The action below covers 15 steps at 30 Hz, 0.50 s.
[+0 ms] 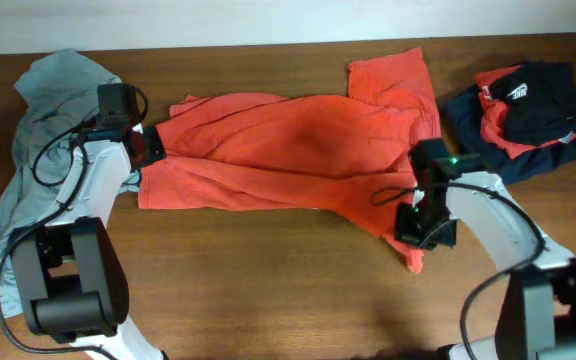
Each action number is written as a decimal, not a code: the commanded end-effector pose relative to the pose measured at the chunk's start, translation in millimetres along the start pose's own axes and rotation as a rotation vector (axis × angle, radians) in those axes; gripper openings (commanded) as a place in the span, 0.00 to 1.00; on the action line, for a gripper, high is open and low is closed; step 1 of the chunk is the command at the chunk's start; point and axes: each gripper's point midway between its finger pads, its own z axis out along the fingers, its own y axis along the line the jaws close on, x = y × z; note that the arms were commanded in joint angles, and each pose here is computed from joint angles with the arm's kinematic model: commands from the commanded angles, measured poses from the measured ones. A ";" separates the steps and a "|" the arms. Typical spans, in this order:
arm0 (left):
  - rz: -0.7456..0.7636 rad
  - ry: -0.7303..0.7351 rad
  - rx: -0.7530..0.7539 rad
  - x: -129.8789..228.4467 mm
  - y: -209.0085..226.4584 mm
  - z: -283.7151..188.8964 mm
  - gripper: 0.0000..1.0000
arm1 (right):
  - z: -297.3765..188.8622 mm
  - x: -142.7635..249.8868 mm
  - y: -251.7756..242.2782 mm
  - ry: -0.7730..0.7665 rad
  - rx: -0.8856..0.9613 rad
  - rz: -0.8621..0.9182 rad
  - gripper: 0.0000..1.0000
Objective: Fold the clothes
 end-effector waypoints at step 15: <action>-0.008 -0.023 -0.003 -5.1 0.5 -1.0 0.00 | -94.8 -113.4 -8.6 -0.436 -0.122 -0.022 0.04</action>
